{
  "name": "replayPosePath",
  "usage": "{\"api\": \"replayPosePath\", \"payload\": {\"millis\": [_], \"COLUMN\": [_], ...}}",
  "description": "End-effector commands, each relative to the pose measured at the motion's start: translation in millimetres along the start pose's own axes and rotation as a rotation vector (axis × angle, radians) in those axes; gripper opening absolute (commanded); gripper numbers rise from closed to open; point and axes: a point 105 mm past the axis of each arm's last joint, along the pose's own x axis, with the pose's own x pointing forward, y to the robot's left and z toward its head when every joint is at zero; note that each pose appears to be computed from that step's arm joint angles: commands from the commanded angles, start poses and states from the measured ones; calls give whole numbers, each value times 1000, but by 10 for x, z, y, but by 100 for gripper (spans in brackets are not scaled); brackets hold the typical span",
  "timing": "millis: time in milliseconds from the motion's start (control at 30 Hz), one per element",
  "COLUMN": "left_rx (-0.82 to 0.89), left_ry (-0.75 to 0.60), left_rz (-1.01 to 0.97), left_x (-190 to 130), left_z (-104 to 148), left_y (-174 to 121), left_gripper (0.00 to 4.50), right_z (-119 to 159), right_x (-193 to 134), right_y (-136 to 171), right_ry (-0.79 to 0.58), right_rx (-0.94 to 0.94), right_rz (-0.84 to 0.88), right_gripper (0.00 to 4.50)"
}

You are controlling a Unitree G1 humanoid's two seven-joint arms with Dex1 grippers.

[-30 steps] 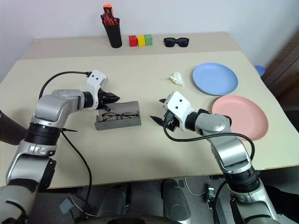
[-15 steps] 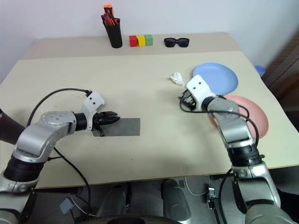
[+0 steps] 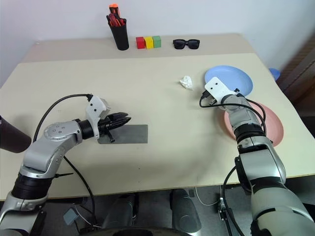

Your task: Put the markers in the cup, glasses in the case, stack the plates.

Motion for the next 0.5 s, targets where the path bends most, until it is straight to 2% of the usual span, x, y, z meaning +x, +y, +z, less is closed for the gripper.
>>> {"api": "replayPosePath", "payload": {"millis": [33, 133, 233, 367, 500], "left_rx": [13, -18, -62, -40, -36], "left_ry": [-54, -115, -167, -199, -245], "left_rz": [43, 78, 90, 6, -81], "left_x": [-18, 5, -4, 10, 32], "left_z": [80, 133, 163, 155, 184], "left_y": [52, 82, 115, 36, -5], "left_gripper": [79, 79, 79, 79, 79], "right_z": [211, 311, 314, 110, -192], "right_x": [-43, -193, -517, -1141, -1585], "right_y": [-174, -291, -421, -459, -250], "right_ry": [-84, -160, -198, -167, -51], "right_rx": [-53, -128, -134, -63, -13], "right_rz": [-51, -78, -77, -19, 117], "right_gripper": [2, 2, 2, 2, 2]}}
